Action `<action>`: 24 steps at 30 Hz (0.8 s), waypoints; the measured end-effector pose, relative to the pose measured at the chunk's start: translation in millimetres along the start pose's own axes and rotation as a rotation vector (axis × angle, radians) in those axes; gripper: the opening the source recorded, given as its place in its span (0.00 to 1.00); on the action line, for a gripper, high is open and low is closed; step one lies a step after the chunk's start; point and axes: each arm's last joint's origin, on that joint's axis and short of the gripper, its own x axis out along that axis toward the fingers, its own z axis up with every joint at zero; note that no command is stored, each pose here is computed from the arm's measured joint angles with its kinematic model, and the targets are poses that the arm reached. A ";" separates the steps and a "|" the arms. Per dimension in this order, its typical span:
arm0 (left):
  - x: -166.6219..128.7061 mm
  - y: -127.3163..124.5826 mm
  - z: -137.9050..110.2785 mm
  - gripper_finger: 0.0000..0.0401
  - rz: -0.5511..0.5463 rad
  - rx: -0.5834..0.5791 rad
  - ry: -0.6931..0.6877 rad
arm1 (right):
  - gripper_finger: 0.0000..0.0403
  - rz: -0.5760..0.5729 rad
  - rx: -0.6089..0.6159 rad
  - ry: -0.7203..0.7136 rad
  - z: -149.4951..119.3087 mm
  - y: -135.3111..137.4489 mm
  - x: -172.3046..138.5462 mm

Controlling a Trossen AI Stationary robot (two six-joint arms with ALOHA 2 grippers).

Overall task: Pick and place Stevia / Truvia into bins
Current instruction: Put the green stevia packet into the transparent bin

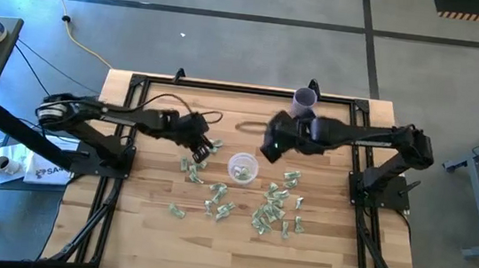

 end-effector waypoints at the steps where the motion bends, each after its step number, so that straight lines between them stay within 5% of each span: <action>1: -4.8 -6.6 0.8 0.05 -0.034 0.005 -0.029 | 0.59 -0.005 -0.014 0.019 -5.9 3.0 -3.6; 9: -28.7 -57.4 5.9 0.05 -0.279 0.057 -0.289 | 0.59 -0.131 -0.227 0.163 -46.0 7.1 -15.0; 12: -30.8 -69.5 11.5 0.05 -0.284 0.041 -0.376 | 0.59 -0.209 -0.328 0.240 -67.1 0.9 -8.8; 18: -18.4 -89.6 36.2 0.06 -0.268 -0.012 -0.359 | 0.59 -0.197 -0.351 0.346 -117.0 -18.7 -4.7; 24: 10.7 -116.0 59.7 0.06 -0.201 0.037 -0.201 | 0.59 -0.153 -0.226 0.286 -145.0 -40.8 -16.6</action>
